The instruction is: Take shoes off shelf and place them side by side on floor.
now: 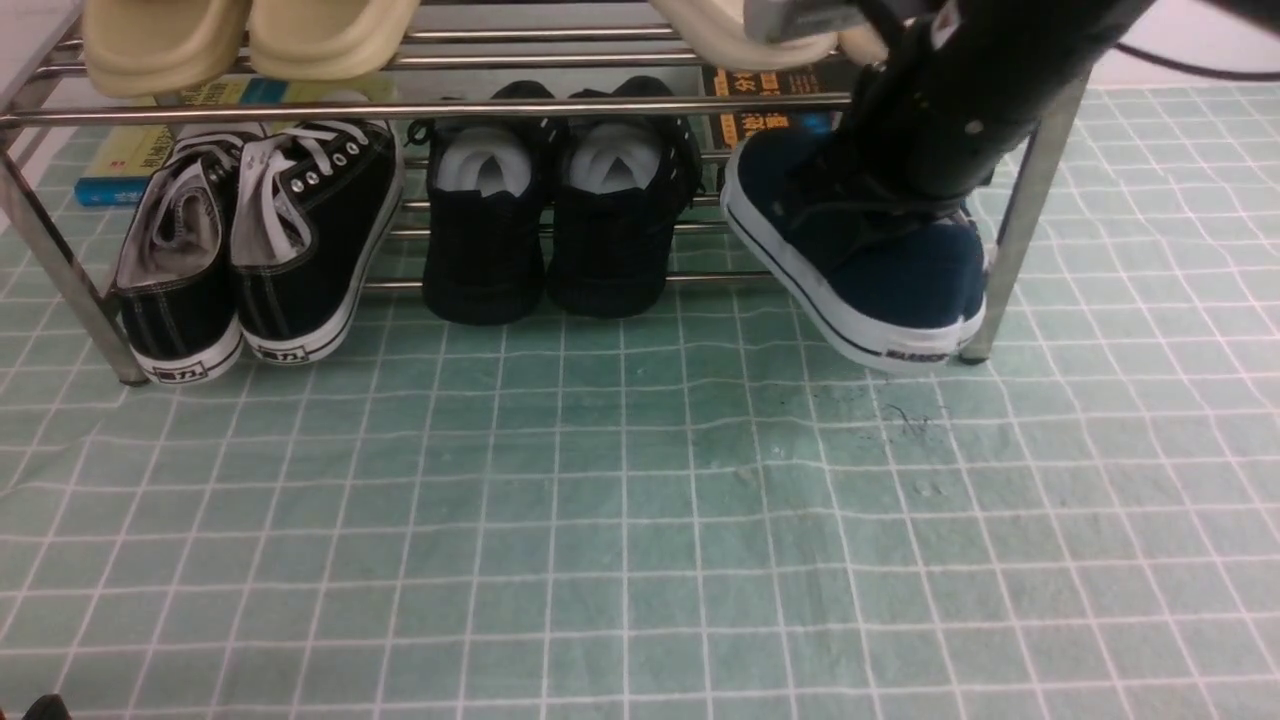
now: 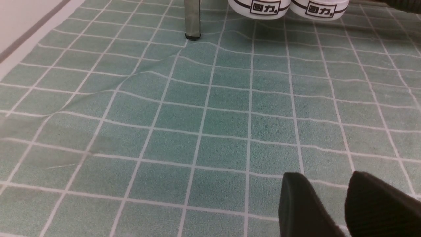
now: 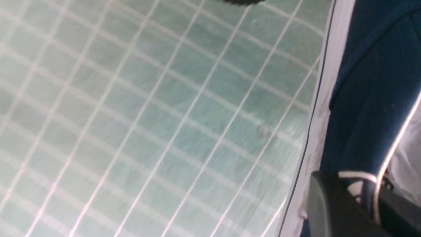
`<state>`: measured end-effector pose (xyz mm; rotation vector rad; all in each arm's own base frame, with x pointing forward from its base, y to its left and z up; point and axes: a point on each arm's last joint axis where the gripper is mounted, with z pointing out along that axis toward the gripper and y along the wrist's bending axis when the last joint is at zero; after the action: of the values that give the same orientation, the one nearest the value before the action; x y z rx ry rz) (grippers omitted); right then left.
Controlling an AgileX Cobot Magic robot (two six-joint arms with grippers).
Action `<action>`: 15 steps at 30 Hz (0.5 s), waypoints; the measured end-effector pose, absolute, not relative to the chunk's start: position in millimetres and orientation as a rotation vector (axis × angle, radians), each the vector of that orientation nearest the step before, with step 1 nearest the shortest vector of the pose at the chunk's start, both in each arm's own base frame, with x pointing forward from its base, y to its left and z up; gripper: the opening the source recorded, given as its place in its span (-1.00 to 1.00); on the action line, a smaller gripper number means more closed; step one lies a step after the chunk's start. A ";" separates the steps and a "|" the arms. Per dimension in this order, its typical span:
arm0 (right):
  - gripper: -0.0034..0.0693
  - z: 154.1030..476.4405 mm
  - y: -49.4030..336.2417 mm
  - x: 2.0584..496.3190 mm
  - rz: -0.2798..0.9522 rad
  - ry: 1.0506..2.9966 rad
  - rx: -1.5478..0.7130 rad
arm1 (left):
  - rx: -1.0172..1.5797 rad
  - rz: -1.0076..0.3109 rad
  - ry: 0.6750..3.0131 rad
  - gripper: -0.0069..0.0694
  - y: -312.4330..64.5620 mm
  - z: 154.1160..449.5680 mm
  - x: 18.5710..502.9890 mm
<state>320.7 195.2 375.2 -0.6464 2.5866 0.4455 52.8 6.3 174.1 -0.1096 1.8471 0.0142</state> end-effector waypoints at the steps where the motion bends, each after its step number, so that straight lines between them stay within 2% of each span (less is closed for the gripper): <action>1: -0.80 377.1 194.9 319.5 0.451 2.582 -0.646 | -0.110 0.014 1.847 -0.19 6.3 174.1 52.8; 4: -0.80 398.1 189.0 298.8 0.524 2.580 -0.642 | -0.110 0.014 1.847 -0.19 6.3 174.1 52.8; 7: -0.80 403.1 191.9 284.0 0.575 2.582 -0.633 | -0.110 0.014 1.847 -0.19 6.3 174.1 52.8; 12: -0.80 382.9 214.4 255.4 0.599 2.676 -0.681 | -0.110 0.014 1.847 -0.19 6.3 174.1 52.8; 15: -0.80 360.7 235.5 233.2 0.570 2.773 -0.715 | -0.110 0.014 1.846 -0.19 6.3 174.2 52.8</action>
<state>233.2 235.5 360.7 -0.7151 2.7732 0.5699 52.8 6.3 174.2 -0.1096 1.8460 0.0141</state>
